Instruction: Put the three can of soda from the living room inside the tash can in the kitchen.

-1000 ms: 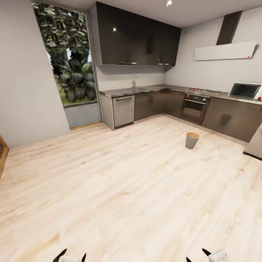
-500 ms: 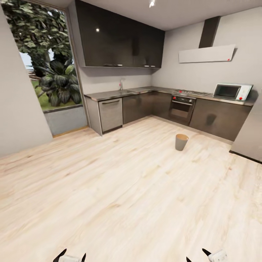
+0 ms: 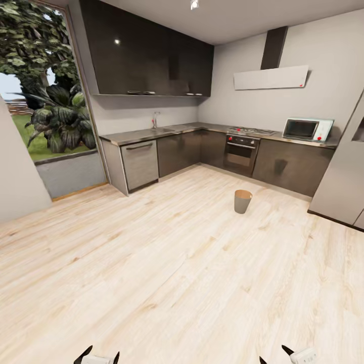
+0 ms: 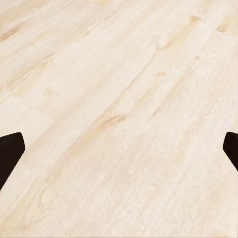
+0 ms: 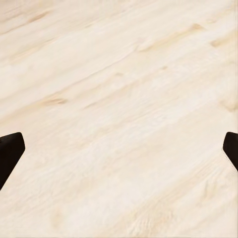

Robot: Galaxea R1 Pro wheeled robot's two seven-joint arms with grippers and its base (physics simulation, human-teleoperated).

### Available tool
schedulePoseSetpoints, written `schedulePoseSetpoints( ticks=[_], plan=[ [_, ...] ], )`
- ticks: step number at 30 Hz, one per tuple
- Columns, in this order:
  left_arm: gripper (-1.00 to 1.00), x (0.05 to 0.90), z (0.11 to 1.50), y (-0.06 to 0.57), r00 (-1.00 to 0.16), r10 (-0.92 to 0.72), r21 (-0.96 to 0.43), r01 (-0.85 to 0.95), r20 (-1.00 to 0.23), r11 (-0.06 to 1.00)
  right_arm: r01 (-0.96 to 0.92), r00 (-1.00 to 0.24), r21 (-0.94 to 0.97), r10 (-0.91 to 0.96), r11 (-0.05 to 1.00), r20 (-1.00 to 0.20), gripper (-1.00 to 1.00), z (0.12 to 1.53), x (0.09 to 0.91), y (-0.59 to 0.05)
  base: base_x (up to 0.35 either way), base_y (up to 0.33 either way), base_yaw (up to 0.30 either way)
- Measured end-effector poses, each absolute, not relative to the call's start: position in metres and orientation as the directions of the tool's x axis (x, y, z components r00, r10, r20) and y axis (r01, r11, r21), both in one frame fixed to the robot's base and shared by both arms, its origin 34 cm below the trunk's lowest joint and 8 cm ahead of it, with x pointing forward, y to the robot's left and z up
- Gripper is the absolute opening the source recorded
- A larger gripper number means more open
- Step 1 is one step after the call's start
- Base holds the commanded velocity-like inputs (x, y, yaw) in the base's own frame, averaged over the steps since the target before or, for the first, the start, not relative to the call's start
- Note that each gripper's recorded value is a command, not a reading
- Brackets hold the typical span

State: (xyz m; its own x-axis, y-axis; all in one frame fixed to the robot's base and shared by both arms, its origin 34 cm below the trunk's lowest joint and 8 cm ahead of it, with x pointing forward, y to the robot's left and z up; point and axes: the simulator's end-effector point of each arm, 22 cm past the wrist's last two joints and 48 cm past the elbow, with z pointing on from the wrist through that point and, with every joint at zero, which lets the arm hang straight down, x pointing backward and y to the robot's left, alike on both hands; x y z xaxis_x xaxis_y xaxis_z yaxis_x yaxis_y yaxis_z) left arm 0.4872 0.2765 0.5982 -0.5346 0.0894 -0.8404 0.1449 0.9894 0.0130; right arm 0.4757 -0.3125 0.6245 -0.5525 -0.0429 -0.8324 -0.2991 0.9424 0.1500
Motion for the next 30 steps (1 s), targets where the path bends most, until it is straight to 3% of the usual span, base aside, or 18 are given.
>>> schedulePoseSetpoints(
  ticks=[17, 30],
  plan=[
    [1.00, 0.4904, 0.6033, 0.2765, -0.522, 0.089, 0.015, 0.145, -0.848, 0.989, -0.289, -0.540, 0.139, -0.042, 0.947, -0.840, 1.00, 0.6290, 0.4796, -0.3156, 0.328, 0.000, -0.008],
    [1.00, 0.4932, 0.6079, 0.2766, -0.511, 0.089, 0.017, 0.145, -0.855, 0.989, -0.264, -0.529, 0.118, -0.042, 0.957, -0.848, 1.00, 0.6325, 0.4842, -0.3224, 0.328, 0.000, -0.169]
  ],
)
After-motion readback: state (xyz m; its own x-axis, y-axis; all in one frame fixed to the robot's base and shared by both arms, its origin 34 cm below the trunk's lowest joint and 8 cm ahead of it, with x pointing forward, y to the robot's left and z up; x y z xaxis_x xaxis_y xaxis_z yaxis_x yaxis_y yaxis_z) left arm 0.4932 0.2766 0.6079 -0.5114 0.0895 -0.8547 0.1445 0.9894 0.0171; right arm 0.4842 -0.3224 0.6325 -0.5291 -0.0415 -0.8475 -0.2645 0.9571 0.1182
